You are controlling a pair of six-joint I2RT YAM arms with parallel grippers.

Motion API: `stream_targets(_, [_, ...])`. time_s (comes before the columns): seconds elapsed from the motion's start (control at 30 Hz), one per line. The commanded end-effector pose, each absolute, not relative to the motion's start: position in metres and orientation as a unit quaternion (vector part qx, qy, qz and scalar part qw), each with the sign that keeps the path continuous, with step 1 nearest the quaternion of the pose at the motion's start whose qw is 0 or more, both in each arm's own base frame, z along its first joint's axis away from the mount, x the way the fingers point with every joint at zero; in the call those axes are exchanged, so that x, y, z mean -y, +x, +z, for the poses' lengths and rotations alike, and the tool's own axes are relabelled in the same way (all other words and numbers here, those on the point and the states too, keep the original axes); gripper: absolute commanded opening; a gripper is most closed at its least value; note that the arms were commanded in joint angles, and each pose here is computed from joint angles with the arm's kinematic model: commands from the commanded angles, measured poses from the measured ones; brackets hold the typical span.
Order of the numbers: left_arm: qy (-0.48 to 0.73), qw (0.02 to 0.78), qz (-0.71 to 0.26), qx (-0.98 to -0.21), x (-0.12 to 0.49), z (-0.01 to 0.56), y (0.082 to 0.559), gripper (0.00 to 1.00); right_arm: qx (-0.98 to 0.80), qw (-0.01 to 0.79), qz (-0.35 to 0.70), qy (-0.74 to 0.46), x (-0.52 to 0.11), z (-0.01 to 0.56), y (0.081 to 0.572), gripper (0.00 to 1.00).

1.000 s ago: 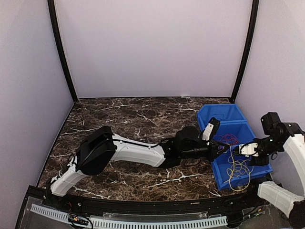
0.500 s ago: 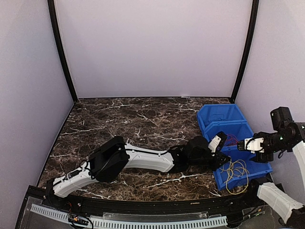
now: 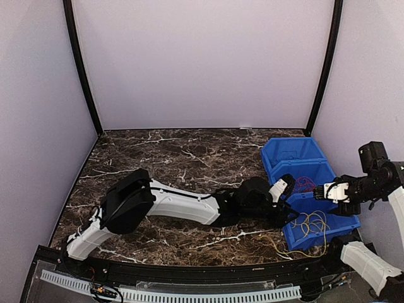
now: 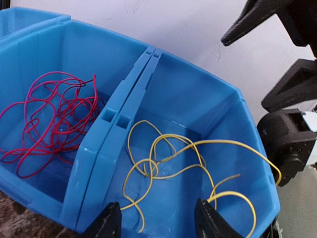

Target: Untangle the cables

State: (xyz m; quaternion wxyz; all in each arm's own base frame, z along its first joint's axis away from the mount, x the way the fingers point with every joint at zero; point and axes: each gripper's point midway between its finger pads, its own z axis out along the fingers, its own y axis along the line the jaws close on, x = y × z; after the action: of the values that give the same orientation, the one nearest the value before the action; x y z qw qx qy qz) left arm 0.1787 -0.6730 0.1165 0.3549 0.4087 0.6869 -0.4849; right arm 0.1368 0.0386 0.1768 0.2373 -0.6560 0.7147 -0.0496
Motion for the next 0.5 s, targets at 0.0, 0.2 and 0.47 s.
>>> stream_targets(0.0, [0.419,0.420,-0.477,-0.648,0.637,0.194,0.174,0.57,-0.708,0.254,-0.037,-0.658,-0.046,0.177,0.135,0.63])
stream_targets(0.2, [0.496,0.406,-0.434,-0.634,0.595,0.164,0.148,0.57,-0.706,0.259,-0.030,-0.658,-0.048,0.173,0.136,0.63])
stream_targets(0.47, [0.665,0.374,-0.355,-0.540,0.592,0.120,0.072,0.51,-0.728,0.295,0.041,-0.618,-0.069,0.197,0.152,0.61])
